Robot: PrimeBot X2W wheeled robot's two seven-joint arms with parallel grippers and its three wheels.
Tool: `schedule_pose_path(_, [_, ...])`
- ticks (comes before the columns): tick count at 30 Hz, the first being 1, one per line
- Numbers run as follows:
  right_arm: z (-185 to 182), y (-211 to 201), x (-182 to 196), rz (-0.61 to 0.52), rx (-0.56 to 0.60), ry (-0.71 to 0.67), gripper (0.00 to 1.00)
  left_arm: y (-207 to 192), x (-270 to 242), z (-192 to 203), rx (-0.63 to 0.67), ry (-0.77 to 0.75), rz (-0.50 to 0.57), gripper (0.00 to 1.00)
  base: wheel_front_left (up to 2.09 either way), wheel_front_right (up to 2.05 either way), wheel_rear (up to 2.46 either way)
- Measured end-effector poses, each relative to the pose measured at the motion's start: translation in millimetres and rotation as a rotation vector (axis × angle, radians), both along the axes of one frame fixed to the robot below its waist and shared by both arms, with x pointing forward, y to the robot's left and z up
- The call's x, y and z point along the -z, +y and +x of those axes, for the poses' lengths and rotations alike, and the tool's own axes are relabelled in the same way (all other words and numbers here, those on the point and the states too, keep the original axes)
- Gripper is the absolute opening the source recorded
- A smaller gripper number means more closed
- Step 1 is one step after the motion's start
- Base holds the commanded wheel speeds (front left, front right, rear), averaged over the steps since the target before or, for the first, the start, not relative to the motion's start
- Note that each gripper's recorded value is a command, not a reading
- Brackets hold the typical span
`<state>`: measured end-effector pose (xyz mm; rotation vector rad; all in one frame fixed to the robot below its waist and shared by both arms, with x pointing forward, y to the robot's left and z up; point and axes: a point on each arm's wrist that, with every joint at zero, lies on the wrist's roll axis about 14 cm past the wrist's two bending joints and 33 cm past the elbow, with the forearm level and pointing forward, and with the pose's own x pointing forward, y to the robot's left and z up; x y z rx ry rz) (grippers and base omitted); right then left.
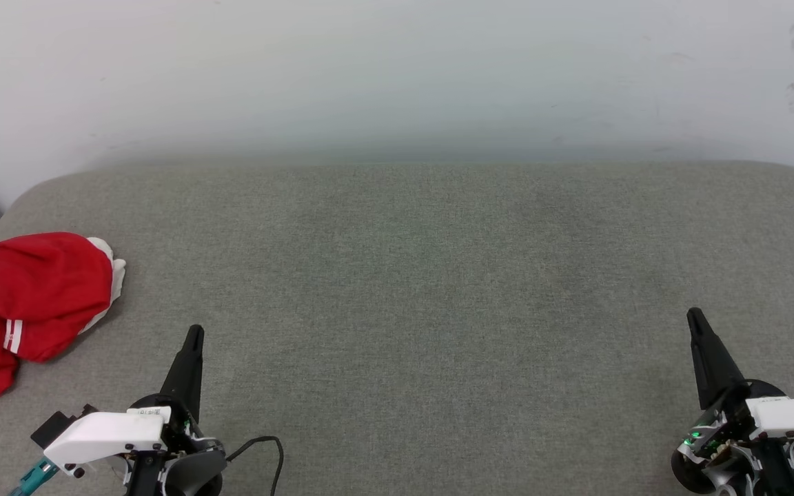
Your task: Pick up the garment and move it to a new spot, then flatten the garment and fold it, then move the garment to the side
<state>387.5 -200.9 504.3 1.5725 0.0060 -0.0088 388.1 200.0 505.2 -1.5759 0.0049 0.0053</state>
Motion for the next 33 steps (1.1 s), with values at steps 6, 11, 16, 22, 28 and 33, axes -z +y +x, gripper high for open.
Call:
schedule_pose_path(6, [0.0, 0.0, 0.0, 0.000, 0.000, 0.000, 0.00, 0.0, 0.0, 0.0, 0.000, 0.000, 0.000, 0.00, 0.00, 0.00, 0.00])
schedule_pose_path(11, [0.0, 0.0, 0.0, 0.000, 0.000, 0.000, 0.00, 0.0, 0.0, 0.0, 0.000, 0.000, 0.000, 0.00, 0.00, 0.00, 0.00])
schedule_pose_path(16, [0.0, 0.0, 0.0, 0.000, 0.000, 0.000, 0.00, 0.0, 0.0, 0.0, 0.000, 0.000, 0.000, 0.00, 0.00, 0.00, 0.00])
schedule_pose_path(22, [0.0, 0.0, 0.0, 0.000, 0.000, 0.000, 0.00, 0.0, 0.0, 0.0, 0.000, 0.000, 0.000, 0.00, 0.00, 0.00, 0.00])
schedule_pose_path(28, [0.0, 0.0, 0.0, 0.000, 0.000, 0.000, 0.00, 0.0, 0.0, 0.0, 0.000, 0.000, 0.000, 0.00, 0.00, 0.00, 0.00])
schedule_pose_path(33, [0.0, 0.0, 0.0, 0.000, 0.000, 0.000, 0.00, 0.0, 0.0, 0.0, 0.000, 0.000, 0.000, 0.00, 0.00, 0.00, 0.00])
